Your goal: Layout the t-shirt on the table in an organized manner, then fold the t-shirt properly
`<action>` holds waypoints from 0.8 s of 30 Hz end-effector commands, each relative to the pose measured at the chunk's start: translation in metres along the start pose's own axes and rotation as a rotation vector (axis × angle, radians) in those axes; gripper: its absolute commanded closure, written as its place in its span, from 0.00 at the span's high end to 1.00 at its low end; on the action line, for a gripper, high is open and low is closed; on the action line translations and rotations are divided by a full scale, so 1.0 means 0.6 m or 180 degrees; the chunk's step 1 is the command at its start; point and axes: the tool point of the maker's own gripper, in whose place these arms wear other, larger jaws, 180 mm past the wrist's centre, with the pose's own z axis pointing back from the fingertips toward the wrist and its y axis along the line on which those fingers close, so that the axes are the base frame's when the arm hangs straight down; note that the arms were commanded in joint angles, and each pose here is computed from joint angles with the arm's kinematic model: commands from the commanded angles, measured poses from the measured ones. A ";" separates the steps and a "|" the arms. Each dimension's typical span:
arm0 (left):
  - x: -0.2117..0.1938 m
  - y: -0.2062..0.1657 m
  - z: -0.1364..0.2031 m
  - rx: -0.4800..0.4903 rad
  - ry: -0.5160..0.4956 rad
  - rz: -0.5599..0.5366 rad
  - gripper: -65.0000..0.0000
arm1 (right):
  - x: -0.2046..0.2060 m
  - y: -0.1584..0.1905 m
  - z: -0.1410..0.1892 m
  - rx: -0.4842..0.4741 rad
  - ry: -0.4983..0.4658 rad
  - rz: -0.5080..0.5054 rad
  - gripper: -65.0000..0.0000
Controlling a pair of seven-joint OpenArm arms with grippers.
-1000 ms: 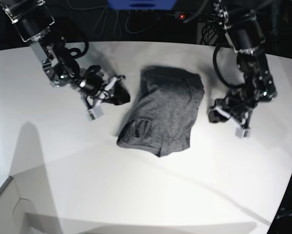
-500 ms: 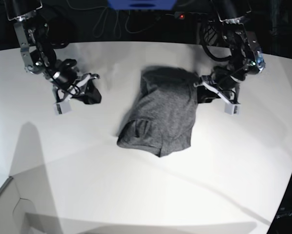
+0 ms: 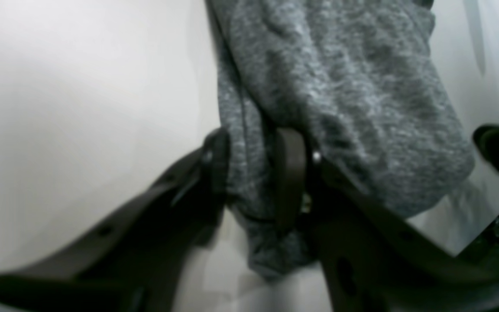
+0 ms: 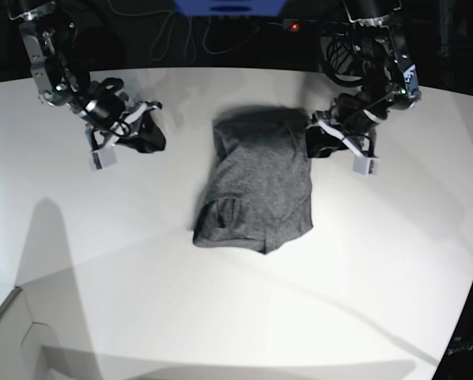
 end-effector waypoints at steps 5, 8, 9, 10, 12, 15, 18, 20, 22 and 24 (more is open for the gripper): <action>-0.032 0.029 0.035 0.0345 0.0412 -0.0280 0.29 | 0.014 0.009 0.010 0.0057 -0.0133 0.0014 0.20; -0.007 0.018 0.054 0.0380 0.0287 -0.0458 0.29 | 0.007 0.016 0.018 0.0074 -0.0121 0.0006 0.20; -0.004 0.015 0.061 0.0392 0.0262 -0.0500 0.29 | 0.008 0.011 0.025 0.0042 -0.0125 0.0013 0.20; 0.000 0.013 0.069 0.0410 0.0237 -0.0550 0.29 | 0.006 0.006 0.035 -0.0005 -0.0132 -0.0002 0.20; 0.002 0.016 0.091 0.0481 0.0235 -0.0672 0.29 | 0.014 -0.004 0.057 -0.0105 -0.0234 -0.0056 0.20; -0.005 0.026 0.120 0.0570 0.0292 -0.0806 0.29 | 0.016 -0.016 0.094 -0.0266 -0.0340 -0.0120 0.20; -0.020 0.054 0.158 0.0766 0.0337 -0.0784 0.29 | 0.001 -0.025 0.129 -0.0426 -0.0356 -0.0207 0.19; -0.033 0.083 0.193 0.0965 0.0357 -0.0702 0.29 | -0.027 -0.050 0.164 -0.0663 -0.0317 -0.0346 0.15; -0.042 0.107 0.223 0.1119 0.0374 -0.0660 0.29 | -0.044 -0.071 0.195 -0.0894 -0.0346 -0.0491 0.05; -0.057 0.123 0.251 0.1172 0.0444 -0.0710 0.29 | -0.061 -0.087 0.228 -0.1113 -0.0376 -0.0613 0.00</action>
